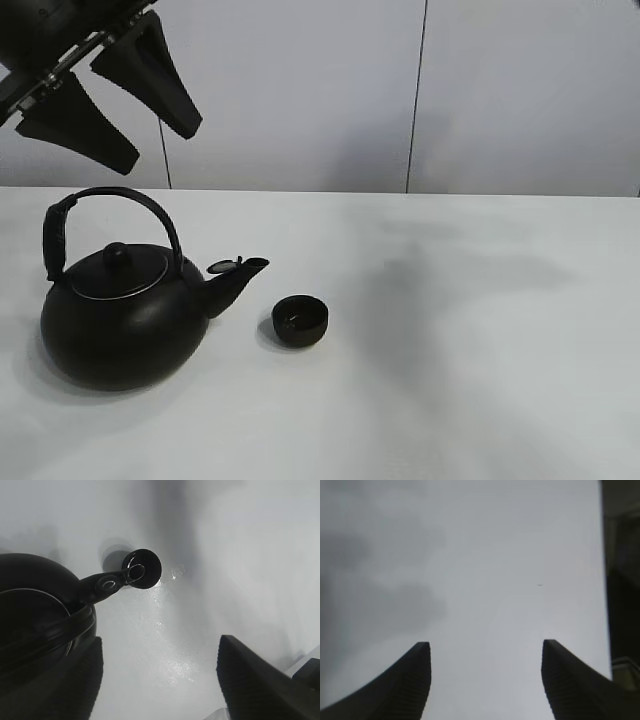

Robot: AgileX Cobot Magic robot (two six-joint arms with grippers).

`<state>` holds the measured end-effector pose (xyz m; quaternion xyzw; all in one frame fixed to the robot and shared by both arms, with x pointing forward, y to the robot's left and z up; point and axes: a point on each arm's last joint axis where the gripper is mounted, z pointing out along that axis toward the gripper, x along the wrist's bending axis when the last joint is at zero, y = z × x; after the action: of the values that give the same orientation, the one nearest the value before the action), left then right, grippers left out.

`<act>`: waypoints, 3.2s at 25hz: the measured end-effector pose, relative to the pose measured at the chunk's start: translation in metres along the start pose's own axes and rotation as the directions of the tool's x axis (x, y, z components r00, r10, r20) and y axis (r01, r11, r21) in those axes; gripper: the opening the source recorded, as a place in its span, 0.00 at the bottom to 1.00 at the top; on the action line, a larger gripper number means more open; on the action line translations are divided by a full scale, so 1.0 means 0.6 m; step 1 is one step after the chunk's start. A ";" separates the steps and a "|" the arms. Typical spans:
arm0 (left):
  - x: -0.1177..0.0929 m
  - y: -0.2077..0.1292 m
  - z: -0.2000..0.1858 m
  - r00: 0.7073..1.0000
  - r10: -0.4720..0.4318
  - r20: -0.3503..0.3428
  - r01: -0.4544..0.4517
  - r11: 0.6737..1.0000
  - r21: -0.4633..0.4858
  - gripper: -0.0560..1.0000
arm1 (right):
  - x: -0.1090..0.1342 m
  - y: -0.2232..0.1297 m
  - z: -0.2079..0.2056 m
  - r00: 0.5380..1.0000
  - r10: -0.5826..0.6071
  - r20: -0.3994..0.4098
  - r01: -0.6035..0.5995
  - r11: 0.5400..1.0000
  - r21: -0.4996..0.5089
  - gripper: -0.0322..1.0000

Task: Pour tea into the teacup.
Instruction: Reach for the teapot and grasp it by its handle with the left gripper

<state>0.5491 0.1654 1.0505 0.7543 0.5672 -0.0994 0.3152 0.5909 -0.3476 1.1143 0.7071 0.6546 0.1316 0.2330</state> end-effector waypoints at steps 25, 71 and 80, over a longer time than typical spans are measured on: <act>0.000 0.000 0.000 1.000 0.000 0.000 0.000 1.000 0.000 0.51 | 0.011 -0.511 -0.416 0.996 0.021 -0.092 -0.072 0.798 -0.598 0.46; 0.000 0.000 0.000 1.000 0.000 0.000 0.000 1.000 0.000 0.51 | 0.028 -0.562 -0.192 0.994 -0.036 -0.105 -0.015 0.893 -0.451 0.46; 0.008 0.025 -0.002 0.998 0.025 -0.060 -0.034 0.986 -0.163 0.51 | 0.028 -0.562 -0.192 0.994 -0.037 -0.105 -0.015 0.892 -0.451 0.46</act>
<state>0.5643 0.1678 1.0545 0.7366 0.5711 -0.0260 0.3613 0.2449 -0.3014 1.0418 0.6217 0.6221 0.3175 0.3545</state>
